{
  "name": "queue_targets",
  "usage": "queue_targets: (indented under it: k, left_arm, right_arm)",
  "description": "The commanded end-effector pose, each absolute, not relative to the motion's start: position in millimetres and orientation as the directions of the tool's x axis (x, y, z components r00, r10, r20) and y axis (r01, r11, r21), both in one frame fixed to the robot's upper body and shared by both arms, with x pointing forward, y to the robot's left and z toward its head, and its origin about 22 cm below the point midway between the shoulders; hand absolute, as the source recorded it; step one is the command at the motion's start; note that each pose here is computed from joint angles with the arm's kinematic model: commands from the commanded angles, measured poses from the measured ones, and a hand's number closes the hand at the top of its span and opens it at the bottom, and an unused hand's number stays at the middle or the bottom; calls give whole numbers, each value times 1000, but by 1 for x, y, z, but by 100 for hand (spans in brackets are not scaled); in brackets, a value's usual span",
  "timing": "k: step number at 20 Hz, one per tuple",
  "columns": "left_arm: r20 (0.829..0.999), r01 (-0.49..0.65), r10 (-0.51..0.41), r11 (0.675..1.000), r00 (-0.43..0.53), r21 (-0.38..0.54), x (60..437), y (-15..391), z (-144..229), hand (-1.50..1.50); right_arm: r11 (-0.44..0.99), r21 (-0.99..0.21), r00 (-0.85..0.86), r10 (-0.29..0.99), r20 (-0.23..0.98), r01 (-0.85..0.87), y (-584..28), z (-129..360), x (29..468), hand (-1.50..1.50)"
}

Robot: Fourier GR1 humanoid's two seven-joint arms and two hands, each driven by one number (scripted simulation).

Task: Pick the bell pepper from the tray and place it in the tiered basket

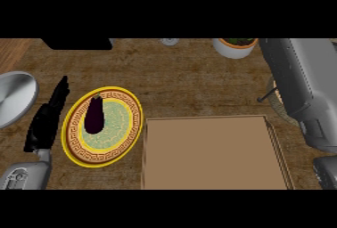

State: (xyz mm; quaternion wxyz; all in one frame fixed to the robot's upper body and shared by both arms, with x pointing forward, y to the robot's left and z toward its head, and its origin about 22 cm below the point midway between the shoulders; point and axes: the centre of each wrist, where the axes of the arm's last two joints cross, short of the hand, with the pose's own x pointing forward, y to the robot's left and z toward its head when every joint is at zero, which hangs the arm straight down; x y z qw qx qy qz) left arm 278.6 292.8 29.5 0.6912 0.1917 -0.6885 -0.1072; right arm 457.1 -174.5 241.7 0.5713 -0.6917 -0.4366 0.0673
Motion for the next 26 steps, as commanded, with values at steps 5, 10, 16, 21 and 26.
queue_targets:
  k: [5, 10, 16, 21, 26]
  left_arm:
    - [916, -115, -400, 909, 28, 401, 273, 295, 30, 0]
    - [913, -114, -404, 906, 46, 407, 275, 298, 38, 0]
    - [909, -134, -414, 900, 40, 416, 279, 294, 30, 0]
    - [915, -123, -401, 907, 33, 402, 286, 301, 38, 0]
    - [911, -123, -412, 903, 30, 413, 279, 300, 33, 0]
  right_arm:
    - [-246, -915, 820, 555, 137, 320, -252, 231, 461, 150]
    - [-255, -919, 823, 556, 115, 301, -277, 228, 451, 150]
    - [-144, -947, 773, 619, 140, 287, -299, 211, 435, 150]
    - [-12, -952, 744, 626, 231, 306, -316, 203, 424, 150]
    - [164, -931, 764, 534, 362, 327, -345, 185, 416, 150]
